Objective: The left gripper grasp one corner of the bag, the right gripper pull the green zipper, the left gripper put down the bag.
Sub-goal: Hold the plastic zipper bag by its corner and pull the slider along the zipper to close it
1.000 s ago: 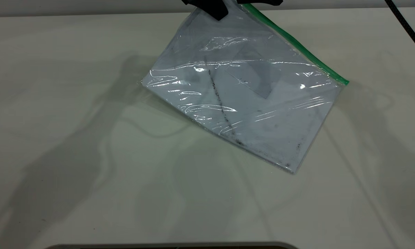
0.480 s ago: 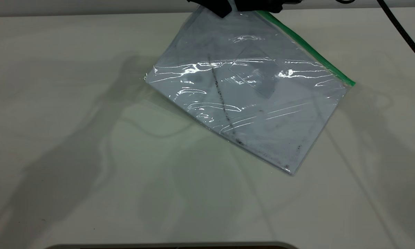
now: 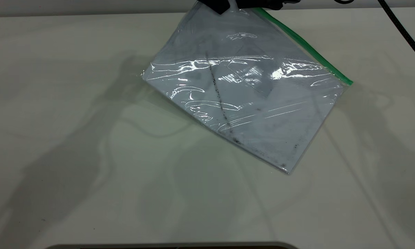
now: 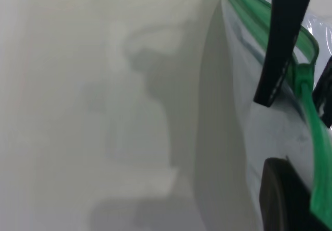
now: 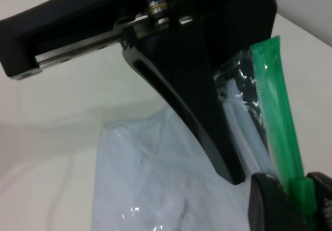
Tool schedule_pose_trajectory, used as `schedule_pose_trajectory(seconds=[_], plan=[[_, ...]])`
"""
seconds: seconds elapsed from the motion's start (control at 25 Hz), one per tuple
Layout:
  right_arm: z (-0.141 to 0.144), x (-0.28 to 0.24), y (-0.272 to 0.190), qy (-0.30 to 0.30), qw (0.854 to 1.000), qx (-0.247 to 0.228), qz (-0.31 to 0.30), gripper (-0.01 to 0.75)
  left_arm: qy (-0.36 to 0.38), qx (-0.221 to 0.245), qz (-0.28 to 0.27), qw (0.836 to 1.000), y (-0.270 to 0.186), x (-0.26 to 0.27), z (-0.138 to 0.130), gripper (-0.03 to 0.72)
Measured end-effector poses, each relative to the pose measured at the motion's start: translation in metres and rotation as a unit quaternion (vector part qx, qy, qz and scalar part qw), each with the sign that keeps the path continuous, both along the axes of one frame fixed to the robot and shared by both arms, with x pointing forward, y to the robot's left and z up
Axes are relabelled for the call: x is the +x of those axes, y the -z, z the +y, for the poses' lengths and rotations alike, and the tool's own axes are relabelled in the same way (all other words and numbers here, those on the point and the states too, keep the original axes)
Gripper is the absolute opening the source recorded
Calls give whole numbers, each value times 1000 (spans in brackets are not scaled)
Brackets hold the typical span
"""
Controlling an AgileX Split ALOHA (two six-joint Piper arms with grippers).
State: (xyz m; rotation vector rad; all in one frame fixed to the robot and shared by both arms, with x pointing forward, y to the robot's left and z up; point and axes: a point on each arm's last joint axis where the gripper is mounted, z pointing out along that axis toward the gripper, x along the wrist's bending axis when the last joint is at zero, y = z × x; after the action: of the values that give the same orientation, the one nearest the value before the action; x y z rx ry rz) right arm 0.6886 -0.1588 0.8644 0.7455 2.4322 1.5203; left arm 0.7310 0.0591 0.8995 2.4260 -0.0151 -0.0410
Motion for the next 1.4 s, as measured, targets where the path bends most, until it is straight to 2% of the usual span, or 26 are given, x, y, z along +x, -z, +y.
schedule_pose_trajectory(seconds=[0.32, 0.48, 0.64, 0.84, 1.4], plan=[[0, 2, -2, 16, 1000, 18, 3, 240, 1, 7, -3, 1000, 1, 0, 1, 55], [0, 2, -3, 15, 1000, 21, 3, 243, 1, 7, -3, 1000, 1, 0, 1, 55], [1, 1, -2, 10, 1000, 18, 2, 188, 1, 7, -3, 1000, 1, 0, 1, 55], [1, 1, -2, 7, 1000, 17, 2, 43, 1, 8, -3, 1000, 1, 0, 1, 55], [-5, 3, 0, 5, 1000, -11, -5, 35, -2, 7, -12, 1000, -8, 2, 4, 55]])
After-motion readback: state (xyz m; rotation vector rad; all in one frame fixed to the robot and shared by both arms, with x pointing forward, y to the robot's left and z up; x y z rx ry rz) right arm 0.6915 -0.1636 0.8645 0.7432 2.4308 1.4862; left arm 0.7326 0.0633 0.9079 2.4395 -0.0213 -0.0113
